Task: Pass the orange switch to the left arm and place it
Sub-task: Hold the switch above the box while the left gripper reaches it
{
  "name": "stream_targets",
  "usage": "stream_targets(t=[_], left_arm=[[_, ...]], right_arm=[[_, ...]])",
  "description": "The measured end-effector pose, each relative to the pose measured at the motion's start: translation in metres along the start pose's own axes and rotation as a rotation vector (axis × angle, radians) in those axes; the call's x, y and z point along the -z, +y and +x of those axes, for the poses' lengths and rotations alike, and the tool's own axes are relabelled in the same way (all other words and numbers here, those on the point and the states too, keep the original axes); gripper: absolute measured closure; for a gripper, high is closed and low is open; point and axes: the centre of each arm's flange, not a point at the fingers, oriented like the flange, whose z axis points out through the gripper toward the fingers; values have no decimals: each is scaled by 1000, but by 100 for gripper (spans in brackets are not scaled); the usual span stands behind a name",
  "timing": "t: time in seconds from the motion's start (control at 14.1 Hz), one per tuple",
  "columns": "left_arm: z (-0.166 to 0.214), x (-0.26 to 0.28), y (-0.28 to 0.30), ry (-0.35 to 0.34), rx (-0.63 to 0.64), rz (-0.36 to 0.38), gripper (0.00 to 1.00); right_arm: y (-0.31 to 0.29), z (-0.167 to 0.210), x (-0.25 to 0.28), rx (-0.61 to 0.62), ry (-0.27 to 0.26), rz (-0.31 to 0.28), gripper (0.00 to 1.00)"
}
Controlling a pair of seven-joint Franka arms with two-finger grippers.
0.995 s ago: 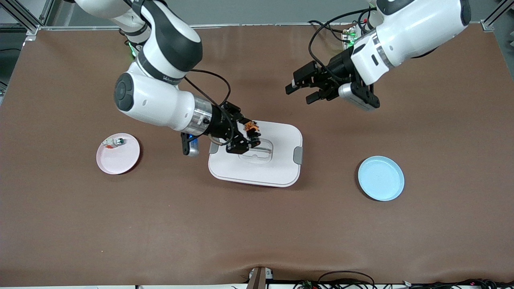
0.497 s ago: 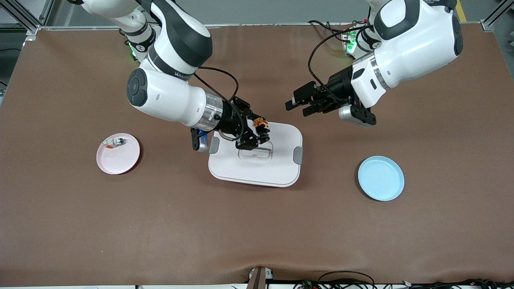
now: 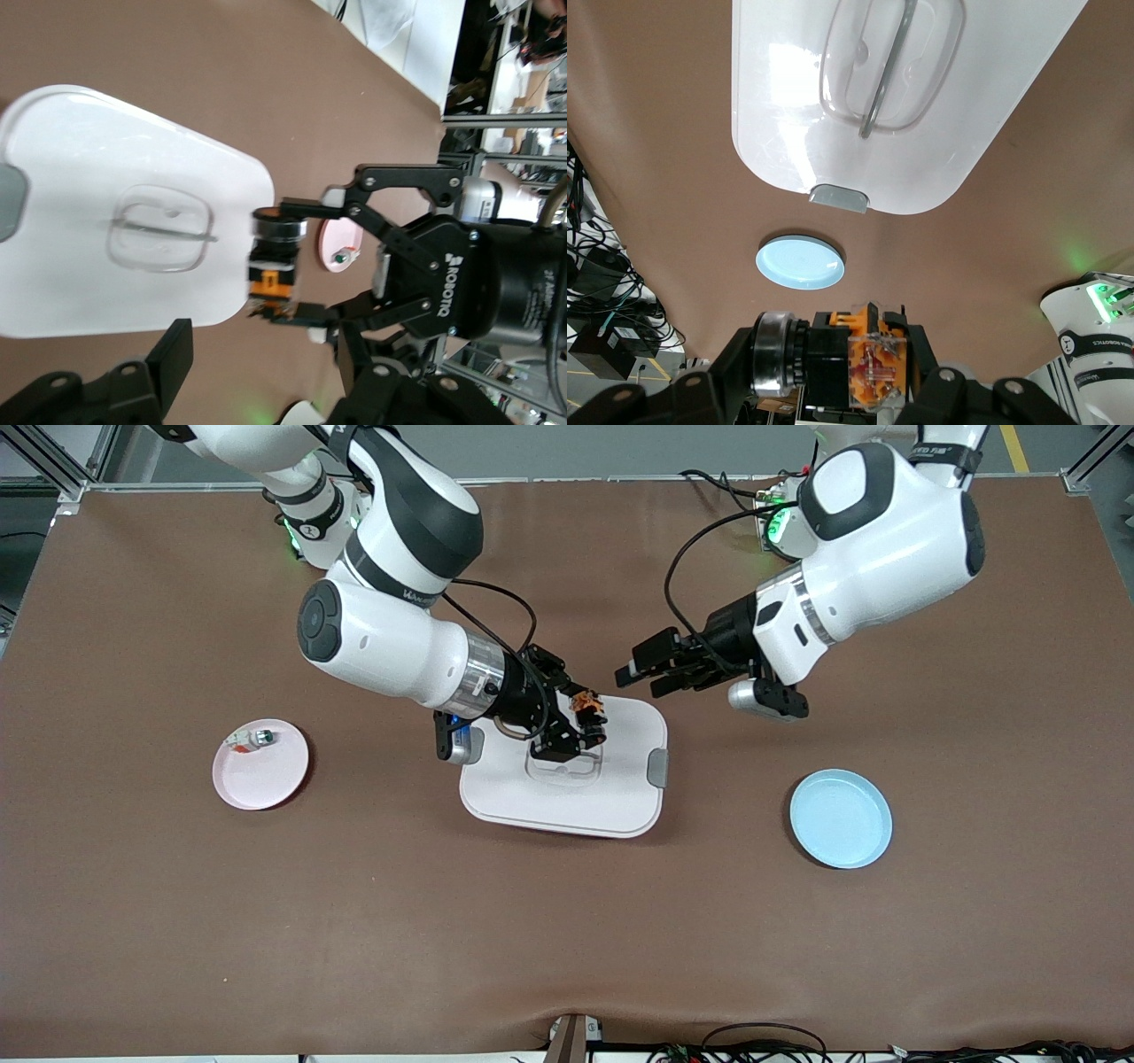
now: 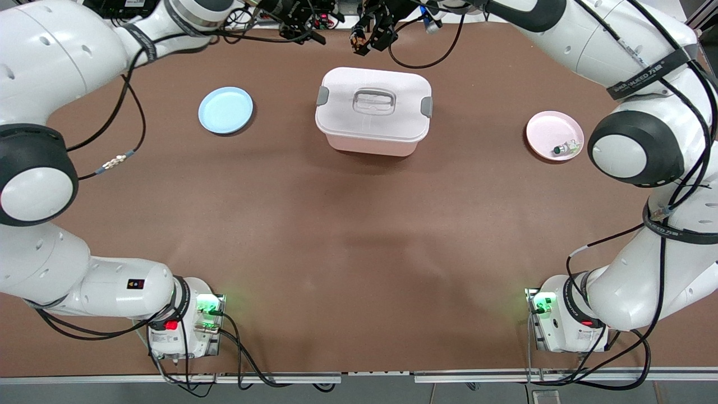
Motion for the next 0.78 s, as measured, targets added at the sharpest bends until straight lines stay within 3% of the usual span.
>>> stream_targets(t=[0.43,0.78], left_arm=[[0,-42,-5,24,13,-19,26],[1,-48,-9,19,-8,-16,33]], right_arm=[[-5,-3,-4,-5,-9,4,28],[-5,-3,-4,-5,-9,4,28]])
